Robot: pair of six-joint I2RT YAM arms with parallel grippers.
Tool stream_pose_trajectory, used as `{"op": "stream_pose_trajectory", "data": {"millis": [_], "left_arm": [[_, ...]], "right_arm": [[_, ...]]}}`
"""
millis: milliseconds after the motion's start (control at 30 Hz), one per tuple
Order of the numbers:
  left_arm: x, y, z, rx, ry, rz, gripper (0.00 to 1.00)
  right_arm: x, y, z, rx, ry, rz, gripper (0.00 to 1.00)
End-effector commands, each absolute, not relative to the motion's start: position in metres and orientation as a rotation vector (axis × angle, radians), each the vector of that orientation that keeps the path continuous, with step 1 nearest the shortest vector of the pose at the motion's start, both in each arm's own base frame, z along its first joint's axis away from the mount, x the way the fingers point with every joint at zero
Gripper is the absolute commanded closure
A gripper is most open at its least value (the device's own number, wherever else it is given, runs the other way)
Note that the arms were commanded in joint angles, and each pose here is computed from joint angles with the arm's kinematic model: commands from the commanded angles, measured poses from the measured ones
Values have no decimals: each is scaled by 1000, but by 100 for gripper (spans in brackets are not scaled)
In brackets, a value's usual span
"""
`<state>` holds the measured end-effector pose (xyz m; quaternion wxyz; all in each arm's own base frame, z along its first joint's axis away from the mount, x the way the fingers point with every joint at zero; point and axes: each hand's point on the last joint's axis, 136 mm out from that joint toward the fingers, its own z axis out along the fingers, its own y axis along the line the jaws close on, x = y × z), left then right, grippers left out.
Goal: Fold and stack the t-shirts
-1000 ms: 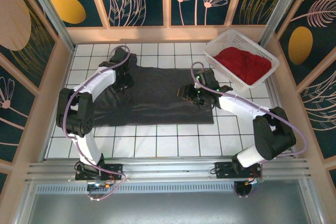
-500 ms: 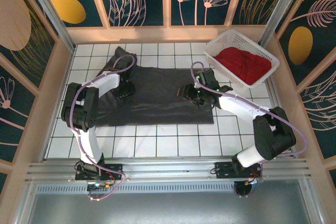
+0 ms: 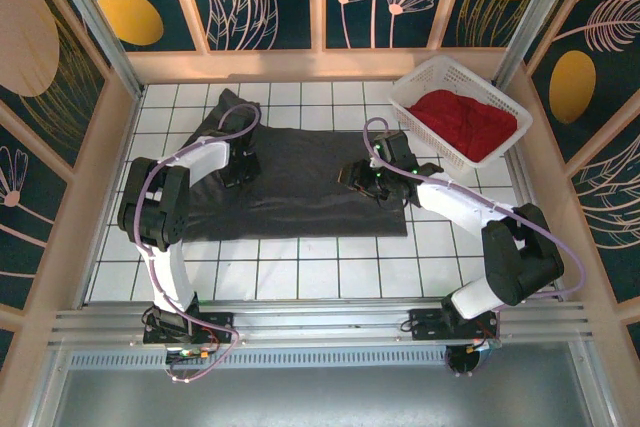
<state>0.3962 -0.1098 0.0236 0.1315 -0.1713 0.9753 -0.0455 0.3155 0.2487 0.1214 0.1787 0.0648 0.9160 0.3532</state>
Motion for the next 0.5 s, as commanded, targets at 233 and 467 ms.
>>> {"op": "stream_pose_trajectory", "data": {"millis": [233, 467], "left_arm": [[390, -129, 43, -326, 2802, -154, 100], [388, -132, 38, -269, 2816, -138, 100]], "right_arm": [[315, 255, 123, 135, 2590, 1020, 54], [313, 254, 118, 143, 2601, 1015, 55]]}}
